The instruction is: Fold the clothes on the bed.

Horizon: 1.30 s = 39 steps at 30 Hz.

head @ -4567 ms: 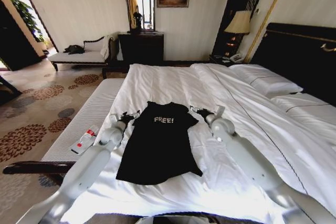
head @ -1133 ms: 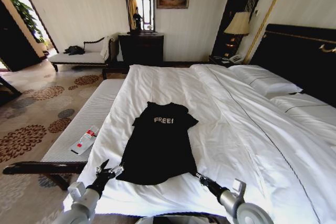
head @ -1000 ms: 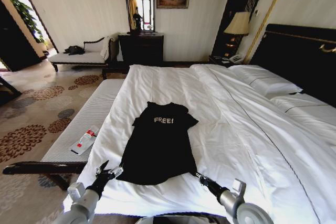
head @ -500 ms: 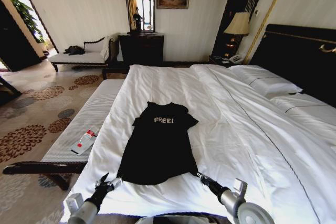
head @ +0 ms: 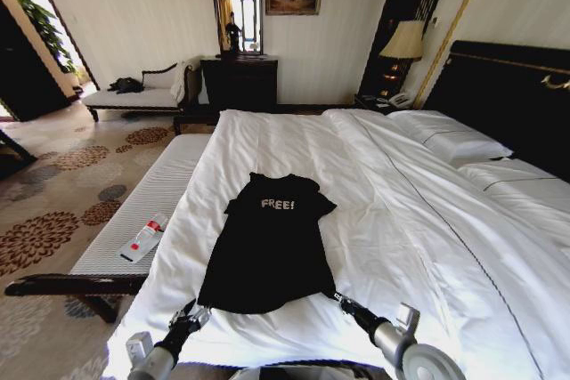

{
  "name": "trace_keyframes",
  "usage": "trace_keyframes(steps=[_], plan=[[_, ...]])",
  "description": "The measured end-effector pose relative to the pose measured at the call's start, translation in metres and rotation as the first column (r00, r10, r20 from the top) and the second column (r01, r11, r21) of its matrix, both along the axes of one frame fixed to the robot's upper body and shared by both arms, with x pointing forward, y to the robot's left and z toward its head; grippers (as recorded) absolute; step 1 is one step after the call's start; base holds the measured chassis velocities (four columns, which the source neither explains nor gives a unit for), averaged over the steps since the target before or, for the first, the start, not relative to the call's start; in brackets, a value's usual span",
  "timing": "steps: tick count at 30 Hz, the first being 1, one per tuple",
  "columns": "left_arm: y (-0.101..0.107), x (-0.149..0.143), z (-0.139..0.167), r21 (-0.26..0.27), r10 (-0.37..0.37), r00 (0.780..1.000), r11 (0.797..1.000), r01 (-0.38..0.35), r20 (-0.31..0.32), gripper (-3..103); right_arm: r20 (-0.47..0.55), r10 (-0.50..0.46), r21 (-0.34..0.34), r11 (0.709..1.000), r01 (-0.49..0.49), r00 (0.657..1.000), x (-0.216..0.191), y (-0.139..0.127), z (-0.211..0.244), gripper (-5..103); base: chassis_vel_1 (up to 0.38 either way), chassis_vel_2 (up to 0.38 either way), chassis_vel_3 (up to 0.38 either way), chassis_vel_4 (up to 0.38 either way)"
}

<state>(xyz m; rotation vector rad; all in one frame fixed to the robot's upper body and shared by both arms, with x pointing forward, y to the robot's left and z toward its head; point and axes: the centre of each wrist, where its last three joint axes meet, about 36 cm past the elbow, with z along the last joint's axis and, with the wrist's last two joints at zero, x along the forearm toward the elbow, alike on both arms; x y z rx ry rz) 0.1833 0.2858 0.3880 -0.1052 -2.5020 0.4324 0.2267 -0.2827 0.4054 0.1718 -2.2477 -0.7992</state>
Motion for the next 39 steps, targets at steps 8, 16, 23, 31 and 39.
trace_keyframes(steps=[8,16,23,31,39], plan=[[0.000,-0.001,-0.008,-0.002,0.005,1.000,1.000,-0.005,-0.023,22,-0.008,-0.007,0.002,1.000,0.007,1.000,-0.001,0.001,-0.002,0,0.000,0.000,0.000,0.000],[-0.002,0.002,-0.006,0.002,0.020,1.000,1.000,-0.020,-0.015,1,-0.009,-0.012,0.009,1.000,0.012,1.000,-0.001,0.002,-0.002,0,0.000,0.000,0.000,0.000],[0.006,0.005,0.009,-0.004,0.055,0.998,0.998,-0.055,0.029,1,-0.014,-0.027,0.041,0.999,0.028,1.000,-0.003,0.006,0.010,0,0.000,0.000,0.000,0.000],[0.024,0.006,0.036,-0.002,0.110,0.990,0.994,-0.110,0.084,1,-0.168,-0.023,0.033,0.999,0.029,0.986,-0.005,0.005,0.043,0,0.000,0.000,0.000,0.000],[0.024,0.003,0.050,0.002,0.115,0.988,0.993,-0.116,0.105,1,-0.219,-0.056,0.029,0.998,0.063,0.974,0.002,-0.001,0.058,0,0.000,0.000,0.000,0.000]])
